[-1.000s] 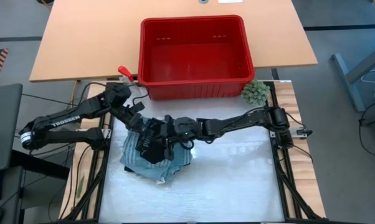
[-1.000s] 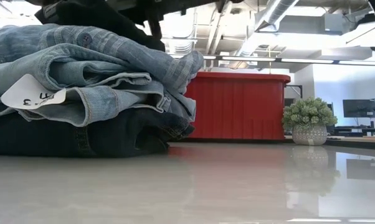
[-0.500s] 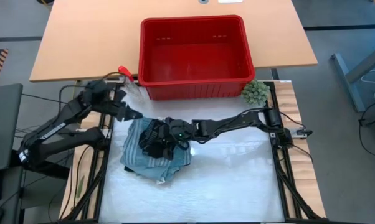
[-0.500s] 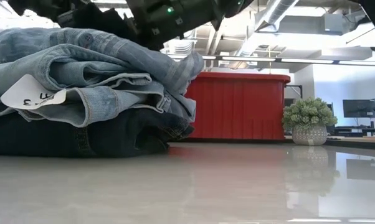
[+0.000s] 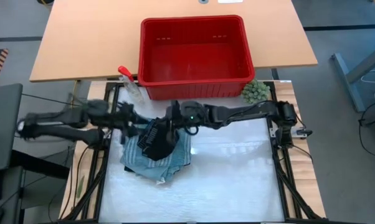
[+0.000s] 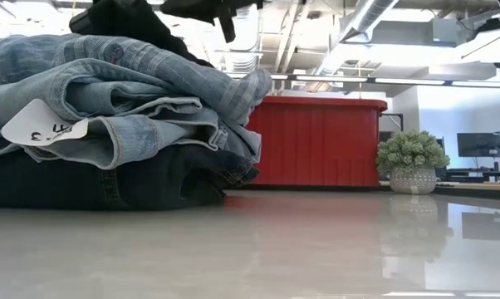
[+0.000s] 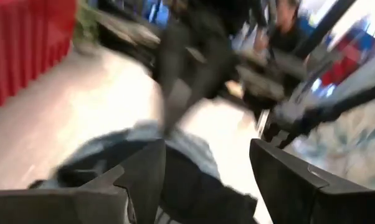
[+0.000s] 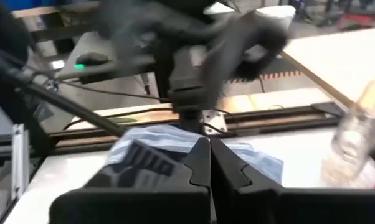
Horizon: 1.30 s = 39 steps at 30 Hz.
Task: Fold Laundry from Bin
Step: Stack the black underwear on top of the light blue polo shirt
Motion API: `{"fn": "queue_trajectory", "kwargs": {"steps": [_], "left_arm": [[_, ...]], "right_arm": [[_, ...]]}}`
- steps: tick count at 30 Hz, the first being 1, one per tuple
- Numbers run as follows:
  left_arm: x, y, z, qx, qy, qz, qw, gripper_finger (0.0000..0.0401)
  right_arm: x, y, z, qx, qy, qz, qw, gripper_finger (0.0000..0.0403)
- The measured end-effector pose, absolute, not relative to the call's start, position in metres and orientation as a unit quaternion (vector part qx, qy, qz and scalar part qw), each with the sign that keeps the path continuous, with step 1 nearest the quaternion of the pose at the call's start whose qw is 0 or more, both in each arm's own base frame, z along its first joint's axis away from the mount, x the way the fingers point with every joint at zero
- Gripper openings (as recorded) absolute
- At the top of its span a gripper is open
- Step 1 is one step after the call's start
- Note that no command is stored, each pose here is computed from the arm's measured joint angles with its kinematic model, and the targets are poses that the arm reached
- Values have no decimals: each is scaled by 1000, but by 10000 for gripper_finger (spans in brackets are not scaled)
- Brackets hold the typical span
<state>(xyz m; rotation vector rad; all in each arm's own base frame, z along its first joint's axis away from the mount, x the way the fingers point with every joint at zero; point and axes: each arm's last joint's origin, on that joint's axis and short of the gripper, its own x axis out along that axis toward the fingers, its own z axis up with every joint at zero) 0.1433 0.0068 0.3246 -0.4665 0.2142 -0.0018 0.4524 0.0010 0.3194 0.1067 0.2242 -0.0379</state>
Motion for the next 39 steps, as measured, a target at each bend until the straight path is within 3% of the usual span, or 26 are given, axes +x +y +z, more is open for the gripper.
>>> {"fn": "queue_trajectory", "kwargs": {"steps": [4, 11, 16, 26, 32, 39], "left_arm": [[174, -17, 309, -184, 152, 13, 971, 219], [193, -53, 270, -137, 256, 54, 955, 219], [188, -66, 234, -143, 298, 80, 940, 219], [171, -71, 189, -187, 291, 124, 930, 219], [168, -73, 191, -203, 270, 122, 933, 219], [169, -72, 237, -185, 209, 91, 956, 219]], "right_arm": [[459, -18, 305, 91, 128, -44, 987, 22], [474, -17, 277, 105, 135, -44, 984, 22], [488, -9, 233, 126, 183, -45, 974, 22], [504, -9, 183, 152, 206, -40, 966, 22], [501, -8, 196, 140, 197, -26, 970, 22], [485, -12, 252, 119, 151, -19, 981, 22]]}}
